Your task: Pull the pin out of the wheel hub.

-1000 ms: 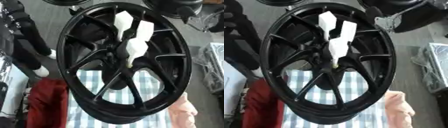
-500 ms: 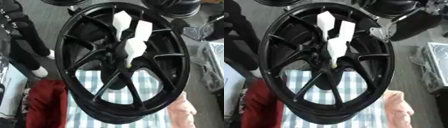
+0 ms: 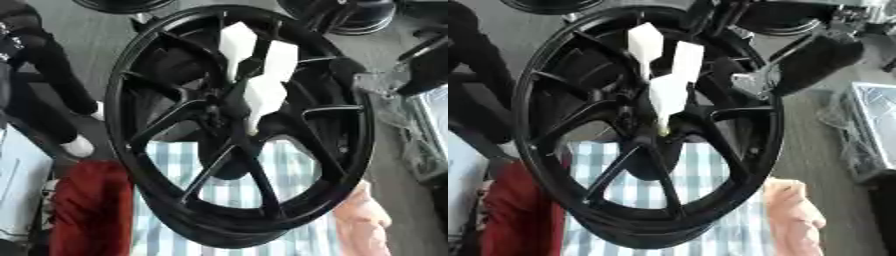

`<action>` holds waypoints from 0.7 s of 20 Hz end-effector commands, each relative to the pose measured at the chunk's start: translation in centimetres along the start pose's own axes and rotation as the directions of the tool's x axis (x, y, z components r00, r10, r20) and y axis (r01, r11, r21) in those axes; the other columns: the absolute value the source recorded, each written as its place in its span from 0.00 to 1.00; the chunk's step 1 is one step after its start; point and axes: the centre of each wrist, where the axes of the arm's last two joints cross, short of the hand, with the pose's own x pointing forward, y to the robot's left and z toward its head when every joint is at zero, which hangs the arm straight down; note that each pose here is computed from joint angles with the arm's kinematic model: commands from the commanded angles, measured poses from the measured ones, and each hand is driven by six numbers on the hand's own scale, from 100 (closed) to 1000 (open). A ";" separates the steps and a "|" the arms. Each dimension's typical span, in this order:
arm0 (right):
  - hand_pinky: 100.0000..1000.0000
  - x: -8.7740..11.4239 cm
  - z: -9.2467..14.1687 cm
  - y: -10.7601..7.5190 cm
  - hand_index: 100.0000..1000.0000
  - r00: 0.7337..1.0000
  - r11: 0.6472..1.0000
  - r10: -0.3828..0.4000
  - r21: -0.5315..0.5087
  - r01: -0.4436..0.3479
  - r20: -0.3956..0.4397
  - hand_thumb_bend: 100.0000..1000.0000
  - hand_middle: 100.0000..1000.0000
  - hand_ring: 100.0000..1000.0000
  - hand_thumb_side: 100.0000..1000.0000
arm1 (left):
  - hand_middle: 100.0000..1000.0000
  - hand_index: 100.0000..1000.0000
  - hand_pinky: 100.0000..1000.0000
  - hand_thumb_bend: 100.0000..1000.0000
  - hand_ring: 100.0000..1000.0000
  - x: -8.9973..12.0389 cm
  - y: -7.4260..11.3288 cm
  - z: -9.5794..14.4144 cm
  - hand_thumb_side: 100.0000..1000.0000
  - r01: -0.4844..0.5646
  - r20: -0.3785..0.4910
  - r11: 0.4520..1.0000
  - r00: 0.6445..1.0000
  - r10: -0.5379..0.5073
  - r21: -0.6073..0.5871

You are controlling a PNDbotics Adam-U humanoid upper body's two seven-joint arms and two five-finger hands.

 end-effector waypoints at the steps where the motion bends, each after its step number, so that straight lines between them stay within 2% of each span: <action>1: 0.76 0.7 0.1 -0.6 0.86 0.998 0.998 0.055 0.024 -0.055 -0.012 0.00 0.72 0.72 0.18 | 0.66 0.74 0.53 0.06 0.65 1.6 1.3 -0.5 0.74 0.067 0.042 0.998 0.997 -0.066 -0.010; 4: 0.75 0.8 -0.2 -0.5 0.86 0.998 0.997 0.065 0.048 -0.064 -0.023 0.00 0.71 0.70 0.22 | 0.66 0.74 0.53 0.06 0.65 1.9 2.0 -0.6 0.74 0.098 0.044 0.995 0.994 -0.097 -0.009; 5: 0.74 0.9 -0.3 -0.4 0.86 0.997 0.996 0.066 0.054 -0.065 -0.025 0.00 0.70 0.67 0.28 | 0.66 0.74 0.53 0.05 0.65 2.0 2.1 -0.6 0.74 0.104 0.045 0.995 0.994 -0.104 -0.009; 6: 0.74 0.9 -0.4 -0.3 0.87 0.998 0.996 0.066 0.061 -0.064 -0.025 0.00 0.70 0.67 0.29 | 0.66 0.74 0.53 0.05 0.65 2.1 2.3 -0.6 0.74 0.112 0.047 0.994 0.993 -0.112 -0.008; 11: 0.74 1.1 -0.7 -0.2 0.87 0.997 0.995 0.068 0.068 -0.066 -0.026 0.00 0.70 0.67 0.29 | 0.66 0.74 0.53 0.05 0.65 2.2 2.5 -0.7 0.74 0.121 0.051 0.993 0.991 -0.121 -0.007; 14: 0.73 1.2 -0.9 -0.3 0.87 0.997 0.996 0.074 0.058 -0.072 -0.031 0.00 0.72 0.63 0.29 | 0.66 0.74 0.53 0.05 0.64 2.4 2.4 -0.8 0.74 0.120 0.059 0.993 0.991 -0.119 -0.013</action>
